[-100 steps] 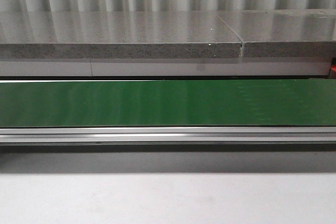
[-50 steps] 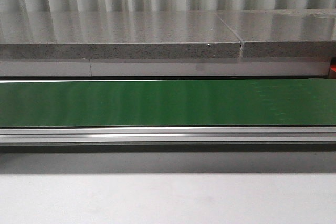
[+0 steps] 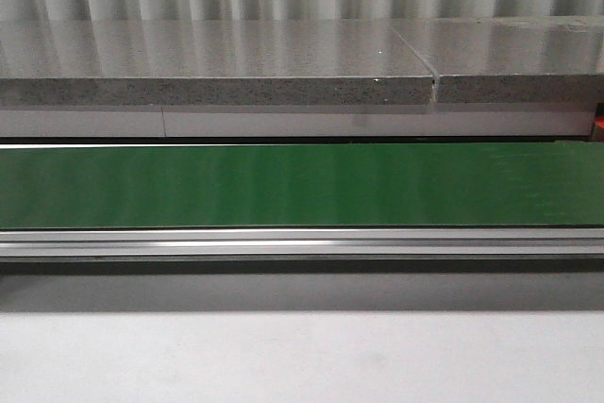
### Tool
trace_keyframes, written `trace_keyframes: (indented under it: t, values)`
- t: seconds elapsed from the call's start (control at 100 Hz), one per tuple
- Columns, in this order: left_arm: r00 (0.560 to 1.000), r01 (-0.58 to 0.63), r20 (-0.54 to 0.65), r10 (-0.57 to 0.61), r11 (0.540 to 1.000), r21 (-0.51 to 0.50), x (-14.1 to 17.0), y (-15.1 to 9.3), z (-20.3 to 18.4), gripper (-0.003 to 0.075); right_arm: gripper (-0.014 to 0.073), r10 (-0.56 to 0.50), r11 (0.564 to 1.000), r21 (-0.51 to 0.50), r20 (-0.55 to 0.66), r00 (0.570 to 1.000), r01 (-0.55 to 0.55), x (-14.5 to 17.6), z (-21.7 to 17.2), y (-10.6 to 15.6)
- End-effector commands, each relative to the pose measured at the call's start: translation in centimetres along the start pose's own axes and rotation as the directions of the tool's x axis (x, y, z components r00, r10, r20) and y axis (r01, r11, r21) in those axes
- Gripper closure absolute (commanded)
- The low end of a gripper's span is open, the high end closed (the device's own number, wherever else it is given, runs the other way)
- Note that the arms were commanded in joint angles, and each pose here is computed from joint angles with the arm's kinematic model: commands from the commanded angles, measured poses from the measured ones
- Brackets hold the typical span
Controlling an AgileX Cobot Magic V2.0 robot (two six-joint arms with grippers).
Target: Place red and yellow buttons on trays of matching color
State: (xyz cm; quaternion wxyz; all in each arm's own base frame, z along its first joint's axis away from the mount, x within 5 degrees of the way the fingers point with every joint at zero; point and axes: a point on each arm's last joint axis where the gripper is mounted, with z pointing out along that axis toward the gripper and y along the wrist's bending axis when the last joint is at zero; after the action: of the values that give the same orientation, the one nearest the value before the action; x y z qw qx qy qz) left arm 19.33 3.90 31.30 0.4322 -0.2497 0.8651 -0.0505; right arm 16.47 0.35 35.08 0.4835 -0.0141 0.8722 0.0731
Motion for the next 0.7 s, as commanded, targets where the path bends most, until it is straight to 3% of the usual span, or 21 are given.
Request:
trace_keyframes:
  t: [0.0,0.2,0.69]
  values:
    - [0.994,0.089,0.062,-0.089,0.996,0.006,-2.4,0.1,1.1,0.0069,0.0662,-0.009,1.0,0.009,0.085,0.996,0.008,-1.2,-0.7,0.1]
    - [0.989,0.141,-0.024,-0.143,0.987,-0.083,-3.7,1.7,5.5,0.0069,0.0662,-0.009,1.0,0.009,0.085,0.996,0.008,-1.2,-0.7,0.1]
    - [0.969,0.142,-0.181,-0.169,0.978,-0.152,-5.7,2.3,14.8,0.0069,0.0662,-0.009,1.0,0.009,0.085,0.996,0.008,-1.2,-0.7,0.1]
